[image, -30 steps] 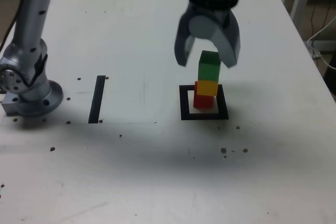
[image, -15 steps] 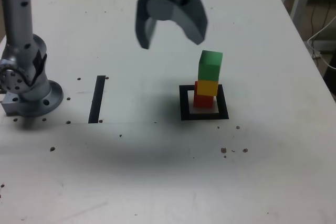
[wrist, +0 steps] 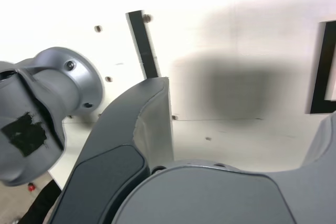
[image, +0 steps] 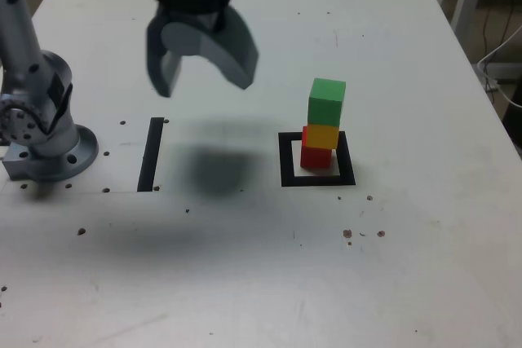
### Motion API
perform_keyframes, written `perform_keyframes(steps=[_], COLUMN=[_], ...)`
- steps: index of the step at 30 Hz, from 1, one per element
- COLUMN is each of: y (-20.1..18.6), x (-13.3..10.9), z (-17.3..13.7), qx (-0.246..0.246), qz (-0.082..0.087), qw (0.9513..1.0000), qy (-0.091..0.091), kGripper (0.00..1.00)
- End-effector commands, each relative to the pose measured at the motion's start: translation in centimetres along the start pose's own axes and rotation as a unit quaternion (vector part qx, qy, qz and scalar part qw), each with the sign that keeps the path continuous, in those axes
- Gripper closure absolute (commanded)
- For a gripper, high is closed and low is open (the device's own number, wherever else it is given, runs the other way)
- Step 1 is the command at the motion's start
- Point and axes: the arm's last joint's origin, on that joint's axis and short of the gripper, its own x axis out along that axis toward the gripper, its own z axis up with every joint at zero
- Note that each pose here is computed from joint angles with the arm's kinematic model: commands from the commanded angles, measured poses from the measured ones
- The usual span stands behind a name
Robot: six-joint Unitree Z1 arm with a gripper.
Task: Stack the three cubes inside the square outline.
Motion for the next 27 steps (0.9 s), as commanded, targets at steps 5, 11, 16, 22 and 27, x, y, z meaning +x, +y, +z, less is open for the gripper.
perform_keyframes(steps=[5,11,16,22,27], y=[-0.4,-0.7,-0.9,-1.1,-1.1], x=[2.3,4.7,6.1,7.3,8.2], z=[-2.1,-3.5,-4.5,-5.4,-6.0], qx=[-0.014,-0.027,-0.035,-0.042,-0.049], qz=[-0.005,-0.006,-0.008,-0.014,-0.017], qw=[0.9998,0.9993,0.9989,0.9986,0.9982], qy=[0.011,0.025,0.03,0.029,0.03], kGripper=[0.02,0.01,0.01,0.01,0.01])
